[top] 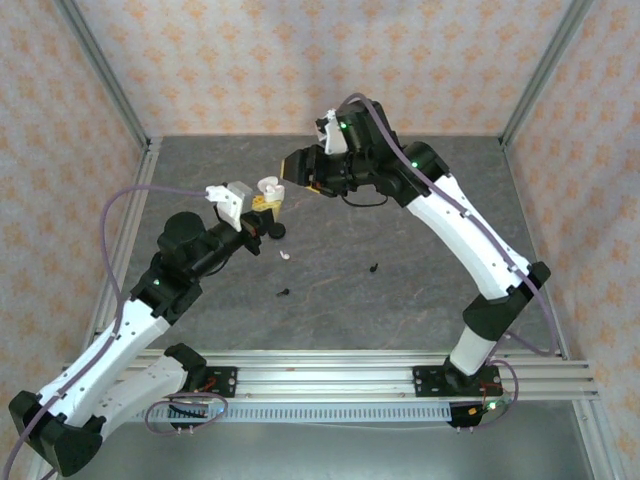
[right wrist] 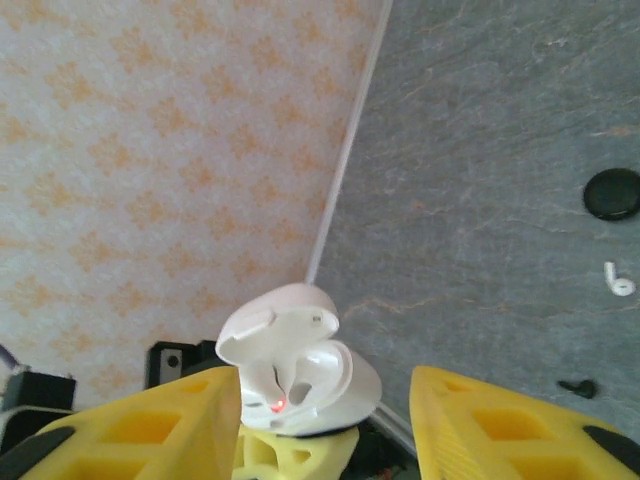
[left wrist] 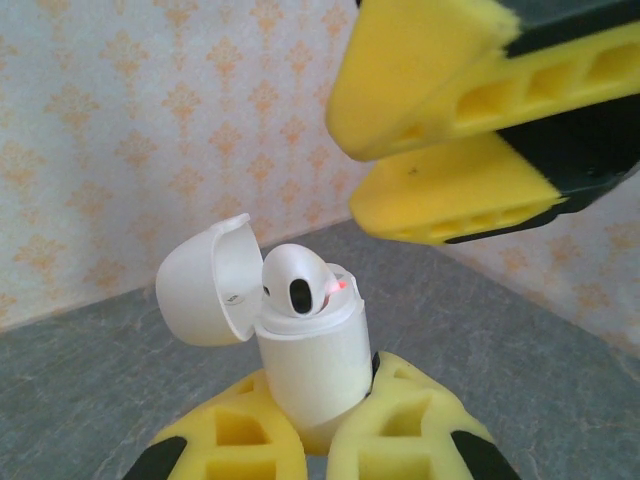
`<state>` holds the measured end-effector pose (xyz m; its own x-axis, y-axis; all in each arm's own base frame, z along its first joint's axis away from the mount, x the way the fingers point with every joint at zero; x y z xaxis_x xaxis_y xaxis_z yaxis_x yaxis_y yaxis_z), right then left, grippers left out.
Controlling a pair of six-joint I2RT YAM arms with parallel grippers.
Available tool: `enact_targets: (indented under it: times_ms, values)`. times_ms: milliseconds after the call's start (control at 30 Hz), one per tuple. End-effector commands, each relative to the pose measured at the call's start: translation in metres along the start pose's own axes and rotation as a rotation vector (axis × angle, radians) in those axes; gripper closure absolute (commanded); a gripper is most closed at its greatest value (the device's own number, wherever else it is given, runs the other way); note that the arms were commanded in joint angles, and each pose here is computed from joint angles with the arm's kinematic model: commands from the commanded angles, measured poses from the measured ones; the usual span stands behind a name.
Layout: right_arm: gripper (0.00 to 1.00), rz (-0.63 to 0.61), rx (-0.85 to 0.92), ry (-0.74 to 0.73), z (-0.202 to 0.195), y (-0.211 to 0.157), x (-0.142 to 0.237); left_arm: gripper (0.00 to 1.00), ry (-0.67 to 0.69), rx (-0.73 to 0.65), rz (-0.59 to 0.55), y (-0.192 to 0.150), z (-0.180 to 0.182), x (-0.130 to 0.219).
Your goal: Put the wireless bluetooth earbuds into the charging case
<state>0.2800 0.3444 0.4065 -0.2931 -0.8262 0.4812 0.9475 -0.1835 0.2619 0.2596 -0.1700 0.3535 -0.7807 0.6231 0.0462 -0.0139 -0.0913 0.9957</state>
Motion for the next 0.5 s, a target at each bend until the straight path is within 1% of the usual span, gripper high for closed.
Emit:
enact_targets:
  times_ms: [0,167,333,467]
  values:
    - [0.49,-0.004,-0.015,0.143,0.025,0.0,0.009,1.0,-0.074,0.007,-0.096,0.033,-0.011,0.008]
    - [0.49,0.021,-0.063,0.227,0.033,-0.001,0.005,1.0,-0.089,0.017,-0.127,0.049,-0.013,0.012]
    - [0.49,0.032,-0.128,0.304,0.037,-0.002,0.003,1.0,-0.047,0.016,-0.167,0.063,-0.006,0.012]
    - [0.49,0.047,-0.175,0.361,0.043,-0.002,0.001,1.0,-0.022,0.018,-0.178,0.068,-0.002,0.009]
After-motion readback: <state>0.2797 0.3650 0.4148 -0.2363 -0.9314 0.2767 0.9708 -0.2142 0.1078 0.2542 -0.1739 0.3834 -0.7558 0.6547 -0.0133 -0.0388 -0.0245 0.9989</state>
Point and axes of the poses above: each hand's point on the last joint's axis, 136 mm out from that joint toward the fingers, its own x axis back along the fingers, its own z axis along the line the jaws close on, y = z × x, the point moved 2 cm from there along x, back along the fingers, and after that the axes turned 11 degrees about -x, right-handed, at the moved point
